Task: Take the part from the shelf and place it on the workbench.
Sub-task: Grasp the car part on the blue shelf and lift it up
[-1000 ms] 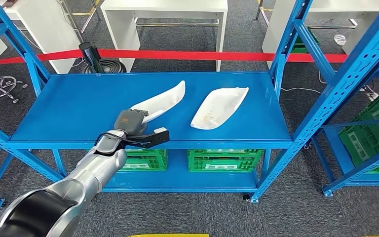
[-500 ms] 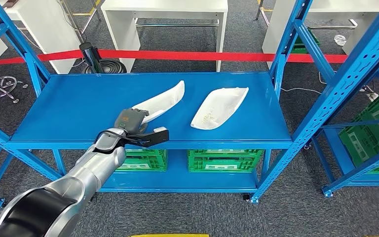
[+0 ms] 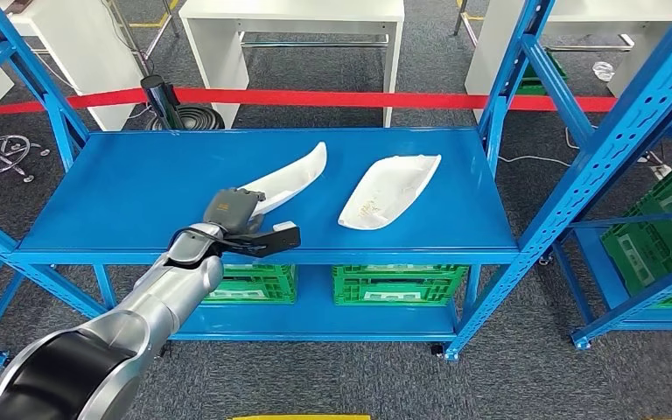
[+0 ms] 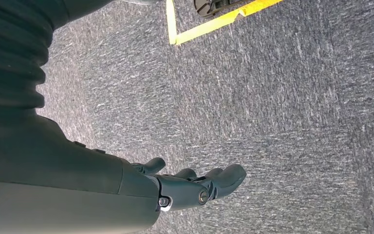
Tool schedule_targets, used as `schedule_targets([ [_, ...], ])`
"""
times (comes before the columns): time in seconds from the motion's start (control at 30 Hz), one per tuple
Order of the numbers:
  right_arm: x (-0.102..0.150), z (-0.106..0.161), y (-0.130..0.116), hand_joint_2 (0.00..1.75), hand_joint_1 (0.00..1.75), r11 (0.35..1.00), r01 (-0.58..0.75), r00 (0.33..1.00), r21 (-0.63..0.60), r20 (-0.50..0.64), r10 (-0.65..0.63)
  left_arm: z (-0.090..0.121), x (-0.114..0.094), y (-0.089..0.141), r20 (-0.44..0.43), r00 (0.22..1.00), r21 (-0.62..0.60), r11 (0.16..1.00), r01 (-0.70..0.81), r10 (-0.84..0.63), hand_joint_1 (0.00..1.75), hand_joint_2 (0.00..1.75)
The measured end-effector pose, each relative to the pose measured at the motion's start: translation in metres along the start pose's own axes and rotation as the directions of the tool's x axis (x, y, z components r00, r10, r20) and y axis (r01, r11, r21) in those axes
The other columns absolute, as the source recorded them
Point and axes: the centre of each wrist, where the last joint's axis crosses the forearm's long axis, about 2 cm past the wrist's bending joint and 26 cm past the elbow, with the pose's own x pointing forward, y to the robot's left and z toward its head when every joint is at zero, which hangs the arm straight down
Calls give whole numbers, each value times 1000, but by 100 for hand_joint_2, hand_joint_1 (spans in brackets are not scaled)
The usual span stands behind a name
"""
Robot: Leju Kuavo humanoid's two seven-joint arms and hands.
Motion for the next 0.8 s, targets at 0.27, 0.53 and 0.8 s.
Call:
schedule_targets([
  [0.27, 0, 0, 0, 175, 0, 1000, -9, 1000, 3, 3, 9, -15, 4, 27, -30, 999, 132, 991, 14, -10, 157, 175],
  [0.53, 0, 0, 0, 175, 0, 1000, -8, 1000, 2, 6, 8, -44, 6, 92, 3, 998, 231, 971, 67, -69, 157, 175],
  [0.8, 0, 0, 0, 175, 0, 1000, 1, 1000, -1, 6, -1, -62, 15, 146, 55, 992, 283, 955, 91, -111, 157, 175],
])
